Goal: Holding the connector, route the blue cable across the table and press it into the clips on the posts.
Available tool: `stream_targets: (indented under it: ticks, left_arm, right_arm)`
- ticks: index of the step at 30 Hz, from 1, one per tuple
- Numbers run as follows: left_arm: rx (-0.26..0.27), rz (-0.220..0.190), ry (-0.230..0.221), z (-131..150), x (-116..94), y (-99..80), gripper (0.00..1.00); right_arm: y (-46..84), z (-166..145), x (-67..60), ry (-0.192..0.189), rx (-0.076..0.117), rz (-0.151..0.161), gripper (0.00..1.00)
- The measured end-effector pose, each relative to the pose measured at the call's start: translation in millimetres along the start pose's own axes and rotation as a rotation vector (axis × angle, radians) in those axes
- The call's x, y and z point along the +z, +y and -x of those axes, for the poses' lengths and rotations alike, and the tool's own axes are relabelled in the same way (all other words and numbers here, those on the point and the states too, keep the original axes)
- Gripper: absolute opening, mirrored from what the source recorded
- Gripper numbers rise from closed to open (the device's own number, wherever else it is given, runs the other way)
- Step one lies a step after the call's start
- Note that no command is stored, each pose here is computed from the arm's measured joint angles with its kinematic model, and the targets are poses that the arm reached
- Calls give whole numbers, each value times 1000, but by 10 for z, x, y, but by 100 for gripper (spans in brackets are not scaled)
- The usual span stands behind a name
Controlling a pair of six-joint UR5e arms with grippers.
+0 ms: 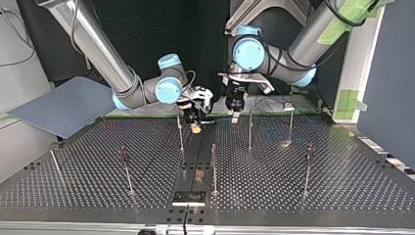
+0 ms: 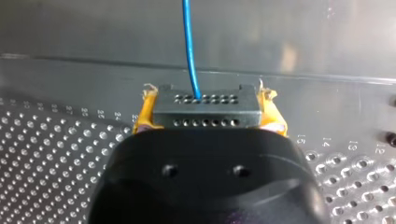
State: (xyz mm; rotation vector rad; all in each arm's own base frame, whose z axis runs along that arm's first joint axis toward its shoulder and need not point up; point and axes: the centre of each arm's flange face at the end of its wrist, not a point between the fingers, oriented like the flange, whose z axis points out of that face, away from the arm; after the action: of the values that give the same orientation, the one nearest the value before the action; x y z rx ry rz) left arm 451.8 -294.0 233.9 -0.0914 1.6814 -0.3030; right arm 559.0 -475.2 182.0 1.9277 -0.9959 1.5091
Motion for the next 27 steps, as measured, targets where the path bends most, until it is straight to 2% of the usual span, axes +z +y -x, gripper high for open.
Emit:
stream_targets:
  ticks: [6,12,22,27]
  left_arm:
    - [44,36,26,-202,65,52,100]
    - [84,67,34,-389,184,86,100]
    - [95,68,50,-585,431,36,100]
    - [89,82,28,-648,610,18,100]
  right_arm:
    - [28,-4,6,1,1,3,0]
    - [44,-7,12,4,2,6,0]
    - [55,-13,19,8,2,8,0]
    - [64,-16,20,9,2,9,0]
